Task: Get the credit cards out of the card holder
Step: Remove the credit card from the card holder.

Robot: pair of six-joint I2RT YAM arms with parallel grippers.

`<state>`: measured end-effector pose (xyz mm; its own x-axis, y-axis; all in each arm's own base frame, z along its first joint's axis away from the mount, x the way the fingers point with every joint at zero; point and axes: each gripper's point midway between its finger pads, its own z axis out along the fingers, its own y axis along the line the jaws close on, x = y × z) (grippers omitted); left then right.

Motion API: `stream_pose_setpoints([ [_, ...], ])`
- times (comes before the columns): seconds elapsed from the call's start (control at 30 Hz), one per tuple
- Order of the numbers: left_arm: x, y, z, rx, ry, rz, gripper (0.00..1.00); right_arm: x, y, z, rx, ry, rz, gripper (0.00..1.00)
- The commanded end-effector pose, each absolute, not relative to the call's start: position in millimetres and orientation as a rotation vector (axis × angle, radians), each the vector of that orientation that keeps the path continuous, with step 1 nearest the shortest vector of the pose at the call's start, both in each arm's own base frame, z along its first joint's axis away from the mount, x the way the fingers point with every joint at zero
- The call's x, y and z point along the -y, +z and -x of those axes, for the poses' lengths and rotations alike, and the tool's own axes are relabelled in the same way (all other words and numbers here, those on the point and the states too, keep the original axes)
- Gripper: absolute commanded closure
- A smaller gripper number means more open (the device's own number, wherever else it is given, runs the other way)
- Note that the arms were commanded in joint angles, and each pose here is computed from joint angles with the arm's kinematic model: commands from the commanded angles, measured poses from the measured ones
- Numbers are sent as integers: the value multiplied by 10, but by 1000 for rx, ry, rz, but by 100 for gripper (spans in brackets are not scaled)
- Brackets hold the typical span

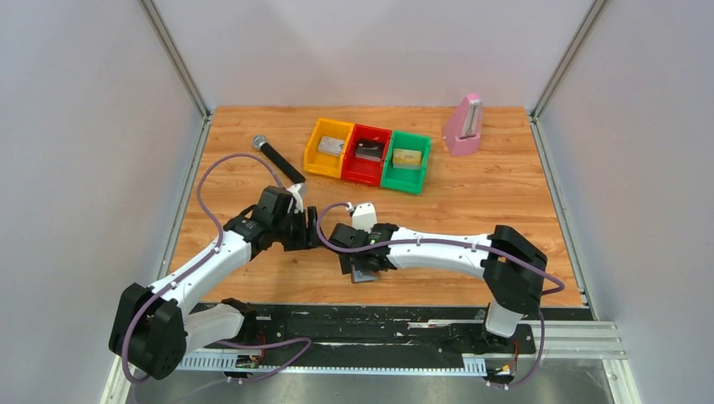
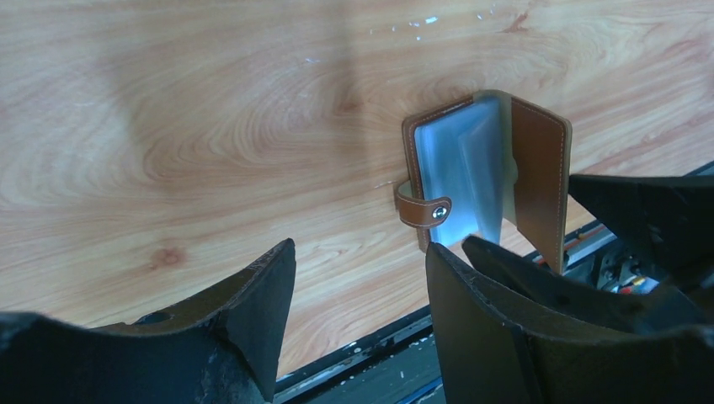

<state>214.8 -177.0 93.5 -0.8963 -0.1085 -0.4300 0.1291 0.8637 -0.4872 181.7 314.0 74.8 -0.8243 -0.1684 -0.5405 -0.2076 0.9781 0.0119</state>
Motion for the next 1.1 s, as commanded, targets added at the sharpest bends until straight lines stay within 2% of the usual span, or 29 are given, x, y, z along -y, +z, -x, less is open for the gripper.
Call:
stream_pose_setpoints([
  [0.0, 1934, 1037, -2170, -2517, -868, 11, 33, -2992, 672, -1895, -2540, -70, 234, 11],
  [0.1, 1982, 987, -2128, -2521, -918, 10, 34, -2991, 586, -1896, -2544, -85, 231, 13],
  [0.17, 2012, 958, -2103, -2523, -949, 6, 34, -2964, 561, -1898, -2538, -90, 218, 18],
  [0.4, 2114, 811, -1994, -2533, -1057, -4, 34, -2885, 588, -1934, -2501, -13, 143, 53],
  [0.57, 2223, 750, -2004, -2519, -1127, -15, 33, -2888, 615, -1939, -2486, 151, 99, 70],
  [0.97, 2581, 571, -1962, -2502, -1238, -121, 30, -2828, 637, -1943, -2430, 538, 41, 82],
  [1.07, 2665, 490, -1968, -2520, -1234, -142, 29, -2829, 630, -1940, -2416, 625, 38, 82],
])
